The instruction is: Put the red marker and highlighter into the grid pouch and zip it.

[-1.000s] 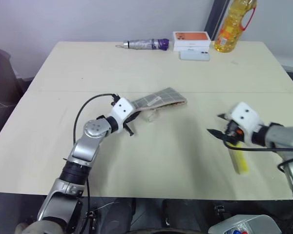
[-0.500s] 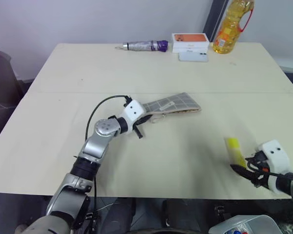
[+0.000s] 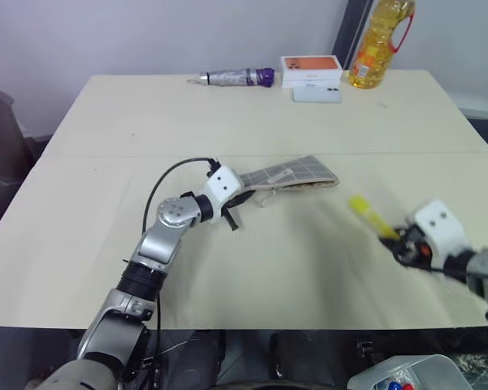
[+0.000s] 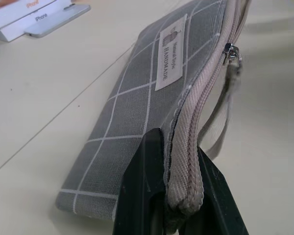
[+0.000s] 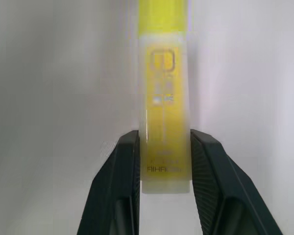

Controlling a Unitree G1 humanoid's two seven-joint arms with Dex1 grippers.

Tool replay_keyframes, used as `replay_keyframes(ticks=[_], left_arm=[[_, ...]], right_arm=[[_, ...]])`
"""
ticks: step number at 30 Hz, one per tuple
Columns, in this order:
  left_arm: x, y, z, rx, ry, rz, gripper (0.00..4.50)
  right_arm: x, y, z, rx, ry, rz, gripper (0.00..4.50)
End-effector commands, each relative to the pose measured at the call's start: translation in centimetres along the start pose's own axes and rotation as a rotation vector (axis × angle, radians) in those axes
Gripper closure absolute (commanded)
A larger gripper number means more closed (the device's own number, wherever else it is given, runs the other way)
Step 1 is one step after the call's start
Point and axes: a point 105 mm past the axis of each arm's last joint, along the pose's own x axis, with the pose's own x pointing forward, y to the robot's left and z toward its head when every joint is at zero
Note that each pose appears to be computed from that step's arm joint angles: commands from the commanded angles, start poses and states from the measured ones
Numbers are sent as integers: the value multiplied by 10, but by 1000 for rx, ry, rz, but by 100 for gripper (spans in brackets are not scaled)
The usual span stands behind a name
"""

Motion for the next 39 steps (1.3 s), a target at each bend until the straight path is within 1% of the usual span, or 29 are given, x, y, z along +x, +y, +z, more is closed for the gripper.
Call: replay_keyframes(ticks=[1, 7, 14, 27, 34, 39], left_arm=[[-6, 5, 10, 21, -35, 32, 450], [-9, 5, 12, 22, -43, 52, 450], [-13, 6, 13, 20, -39, 68, 450], [-14, 0, 18, 49, -58, 25, 450], [-16, -11, 19, 193, -53, -46, 450], [-15, -17, 19, 287, -51, -86, 450]], right_arm=[[6, 8, 19, -64, -43, 59, 365], [17, 15, 29, -92, -63, 121, 365], [21, 20, 21, -92, -38, 166, 365], [26, 14, 8, -81, 31, 158, 365], [29, 16, 12, -105, 47, 177, 365], [34, 27, 20, -138, 46, 231, 365]])
